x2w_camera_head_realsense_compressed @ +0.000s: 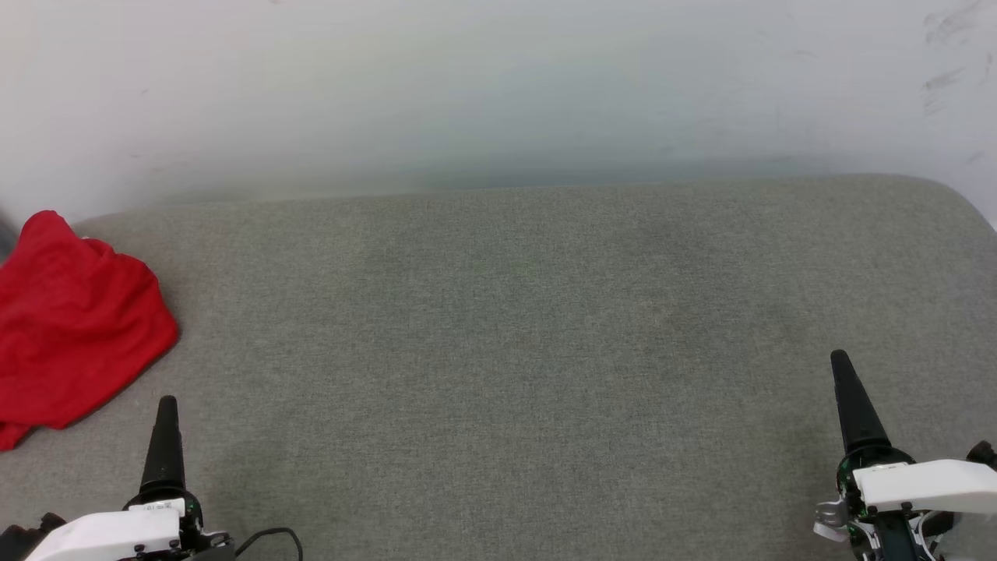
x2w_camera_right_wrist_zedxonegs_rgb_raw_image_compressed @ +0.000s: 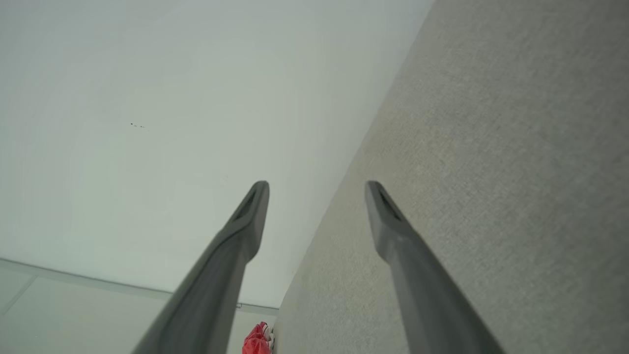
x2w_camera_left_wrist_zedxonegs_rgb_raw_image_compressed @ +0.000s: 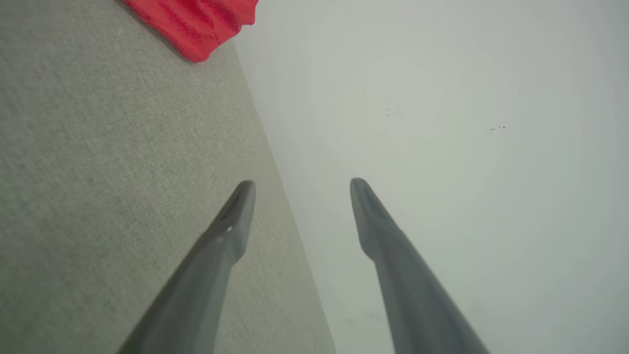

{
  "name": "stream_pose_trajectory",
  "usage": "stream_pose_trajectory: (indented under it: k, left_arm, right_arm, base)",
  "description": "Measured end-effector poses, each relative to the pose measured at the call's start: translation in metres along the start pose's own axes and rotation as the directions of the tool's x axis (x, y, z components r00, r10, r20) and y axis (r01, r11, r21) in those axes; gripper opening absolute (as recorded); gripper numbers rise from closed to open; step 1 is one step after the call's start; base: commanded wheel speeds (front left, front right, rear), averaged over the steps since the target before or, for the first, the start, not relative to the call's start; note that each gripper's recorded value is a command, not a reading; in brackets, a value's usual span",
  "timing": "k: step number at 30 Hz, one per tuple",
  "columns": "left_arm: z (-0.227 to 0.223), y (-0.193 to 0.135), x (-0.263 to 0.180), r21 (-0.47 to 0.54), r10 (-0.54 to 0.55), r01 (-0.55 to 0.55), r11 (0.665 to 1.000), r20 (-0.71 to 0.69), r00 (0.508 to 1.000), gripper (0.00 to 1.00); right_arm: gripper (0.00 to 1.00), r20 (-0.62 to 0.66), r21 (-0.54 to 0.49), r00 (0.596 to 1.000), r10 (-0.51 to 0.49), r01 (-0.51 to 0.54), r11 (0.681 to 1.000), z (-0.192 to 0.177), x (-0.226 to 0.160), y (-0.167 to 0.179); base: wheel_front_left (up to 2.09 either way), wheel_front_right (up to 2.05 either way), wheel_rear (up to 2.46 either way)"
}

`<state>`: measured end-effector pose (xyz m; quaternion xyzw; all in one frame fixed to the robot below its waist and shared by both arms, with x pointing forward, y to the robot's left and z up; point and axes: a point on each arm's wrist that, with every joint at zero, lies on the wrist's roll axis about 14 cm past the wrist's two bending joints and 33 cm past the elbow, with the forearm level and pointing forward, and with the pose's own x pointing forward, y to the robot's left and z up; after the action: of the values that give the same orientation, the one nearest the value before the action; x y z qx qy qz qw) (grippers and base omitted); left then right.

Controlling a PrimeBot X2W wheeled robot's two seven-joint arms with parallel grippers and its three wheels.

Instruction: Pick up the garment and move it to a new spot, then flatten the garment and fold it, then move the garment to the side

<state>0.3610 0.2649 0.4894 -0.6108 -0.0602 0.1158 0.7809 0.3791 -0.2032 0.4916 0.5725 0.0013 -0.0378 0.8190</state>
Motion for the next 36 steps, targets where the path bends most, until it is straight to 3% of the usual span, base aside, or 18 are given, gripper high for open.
stream_pose_trajectory:
  k: [7, 14, 22, 31, 36]
  left_arm:
    - [0.021, -0.019, 0.004, 0.139, -0.063, 0.053, 0.989, 0.070, 0.996, 1.00]
    - [0.025, -0.057, 0.007, 0.309, -0.173, 0.140, 0.941, 0.083, 0.981, 1.00]
    - [-0.004, -0.089, 0.001, 0.507, -0.246, 0.204, 0.837, 0.016, 0.969, 1.00]
    - [-0.042, -0.096, -0.012, 0.641, -0.276, 0.266, 0.720, -0.088, 0.957, 1.00]
    - [-0.055, -0.095, -0.015, 0.715, -0.276, 0.276, 0.642, -0.120, 0.954, 1.00]
  right_arm:
    - [1.00, 0.014, -0.212, 0.996, 0.083, -0.079, 0.974, 0.005, 0.004, 0.026]
    - [1.00, -0.001, -0.426, 0.982, 0.188, -0.170, 0.889, 0.001, 0.008, 0.059]
    - [1.00, -0.029, -0.616, 0.959, 0.283, -0.239, 0.750, -0.006, 0.006, 0.088]
    - [1.00, -0.053, -0.760, 0.942, 0.330, -0.253, 0.599, -0.012, 0.001, 0.101]
    - [1.00, -0.060, -0.808, 0.942, 0.329, -0.239, 0.539, -0.013, 0.000, 0.099]
  base:
    - [0.00, 0.00, 0.00]
    - [0.00, 0.00, 0.00]
    - [0.00, 0.00, 0.00]
    - [0.00, 0.00, 0.00]
    - [0.00, 0.00, 0.00]
